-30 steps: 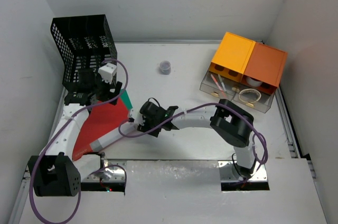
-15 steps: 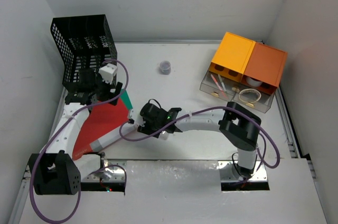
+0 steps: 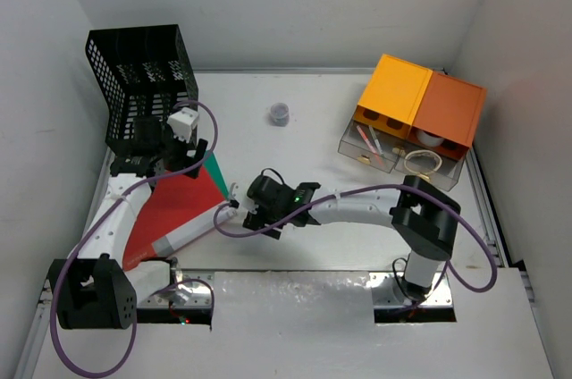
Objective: Organize the desk
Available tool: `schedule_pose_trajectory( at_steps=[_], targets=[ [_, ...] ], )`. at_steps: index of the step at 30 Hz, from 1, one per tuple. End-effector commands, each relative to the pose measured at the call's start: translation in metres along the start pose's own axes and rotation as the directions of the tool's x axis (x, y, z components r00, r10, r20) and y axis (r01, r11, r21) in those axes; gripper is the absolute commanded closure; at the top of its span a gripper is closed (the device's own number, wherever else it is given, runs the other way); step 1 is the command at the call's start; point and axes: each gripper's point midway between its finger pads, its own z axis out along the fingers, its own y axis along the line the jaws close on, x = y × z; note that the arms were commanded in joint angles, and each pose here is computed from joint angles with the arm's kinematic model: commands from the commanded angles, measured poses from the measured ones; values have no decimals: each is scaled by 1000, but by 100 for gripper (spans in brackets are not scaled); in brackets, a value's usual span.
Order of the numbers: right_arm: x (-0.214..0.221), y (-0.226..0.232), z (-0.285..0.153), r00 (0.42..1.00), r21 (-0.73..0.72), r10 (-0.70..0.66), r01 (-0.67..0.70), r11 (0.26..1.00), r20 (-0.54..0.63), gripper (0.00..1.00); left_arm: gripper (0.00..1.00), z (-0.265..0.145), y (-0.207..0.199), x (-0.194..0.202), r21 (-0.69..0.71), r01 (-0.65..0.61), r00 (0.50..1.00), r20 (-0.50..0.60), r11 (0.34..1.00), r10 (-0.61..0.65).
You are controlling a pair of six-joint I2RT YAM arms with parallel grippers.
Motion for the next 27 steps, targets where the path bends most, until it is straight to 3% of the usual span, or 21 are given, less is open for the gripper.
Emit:
schedule_pose_trajectory(
  at_steps=[1,10,17,22,27],
  targets=[
    [-3,-3,-12,999,29,49,-50,998,18,27,0,0,3,-8,1,-11,999,35,1000,11],
    [2,-9,25,995,18,96,-96,995,-6,40,0,-3,3,-11,2,-12,999,43,1000,12],
    [-14,-24,32,961,-39,256,-253,967,108,65,1,-5,2,-12,3,-16,999,48,1000,16],
    [-12,-23,22,964,-45,239,-235,971,117,99,1,-4,1,-12,9,-20,998,54,1000,19],
    [-27,-50,-20,961,70,208,-224,972,183,100,0,-5,1,-13,11,-21,998,57,1000,20]
  ],
)
